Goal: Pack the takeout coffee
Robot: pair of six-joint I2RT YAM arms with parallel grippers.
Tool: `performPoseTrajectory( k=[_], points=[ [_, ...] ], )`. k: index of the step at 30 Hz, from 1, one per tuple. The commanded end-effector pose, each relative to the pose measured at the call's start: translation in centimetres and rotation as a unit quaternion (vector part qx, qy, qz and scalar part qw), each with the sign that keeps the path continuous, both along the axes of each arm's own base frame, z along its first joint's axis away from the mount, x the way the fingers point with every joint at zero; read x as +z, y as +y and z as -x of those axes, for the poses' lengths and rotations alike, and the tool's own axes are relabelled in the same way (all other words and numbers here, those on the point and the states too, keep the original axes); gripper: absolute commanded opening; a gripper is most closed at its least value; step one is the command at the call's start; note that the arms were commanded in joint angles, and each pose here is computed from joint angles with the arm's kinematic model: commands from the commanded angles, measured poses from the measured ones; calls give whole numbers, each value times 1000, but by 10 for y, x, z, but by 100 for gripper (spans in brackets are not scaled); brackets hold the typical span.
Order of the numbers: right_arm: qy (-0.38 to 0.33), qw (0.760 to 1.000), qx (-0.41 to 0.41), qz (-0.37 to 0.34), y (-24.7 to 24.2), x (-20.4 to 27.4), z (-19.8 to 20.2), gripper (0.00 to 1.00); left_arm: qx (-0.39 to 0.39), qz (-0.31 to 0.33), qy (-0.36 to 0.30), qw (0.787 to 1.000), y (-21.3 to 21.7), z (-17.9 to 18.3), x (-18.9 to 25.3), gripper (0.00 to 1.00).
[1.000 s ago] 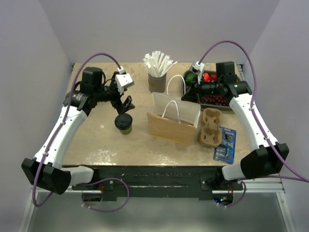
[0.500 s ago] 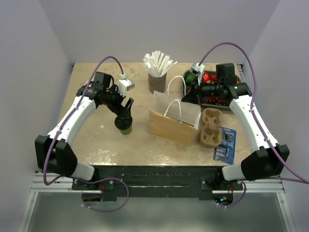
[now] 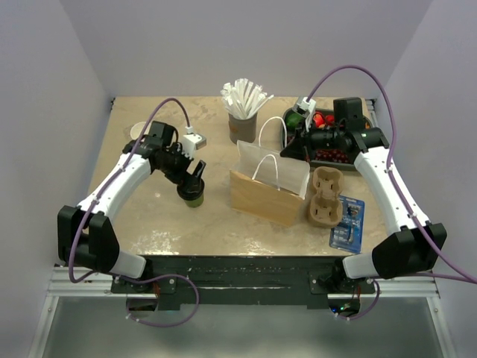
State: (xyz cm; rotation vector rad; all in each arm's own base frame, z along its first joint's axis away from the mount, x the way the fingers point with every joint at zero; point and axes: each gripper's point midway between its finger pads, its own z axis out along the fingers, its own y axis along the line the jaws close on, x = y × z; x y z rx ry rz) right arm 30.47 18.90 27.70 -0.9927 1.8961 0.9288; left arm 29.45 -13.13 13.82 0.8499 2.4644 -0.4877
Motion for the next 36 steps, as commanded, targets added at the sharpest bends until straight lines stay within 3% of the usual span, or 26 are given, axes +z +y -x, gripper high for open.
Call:
performPoseTrajectory(
  k=[1,24,31,36],
  points=[
    [-26,1000,0,-3,0,13,-1,0,5,12,-6,1000,-1,5,4,99],
    [-30,1000,0,3,-2,12,-2,0,-19,2,0,1000,-4,10,-10,98],
    [-60,998,11,20,-1,20,0,0,-51,2,1,999,-3,22,-7,80],
    [-87,995,28,39,5,27,7,0,-86,12,8,996,-6,36,-7,59]
  ],
)
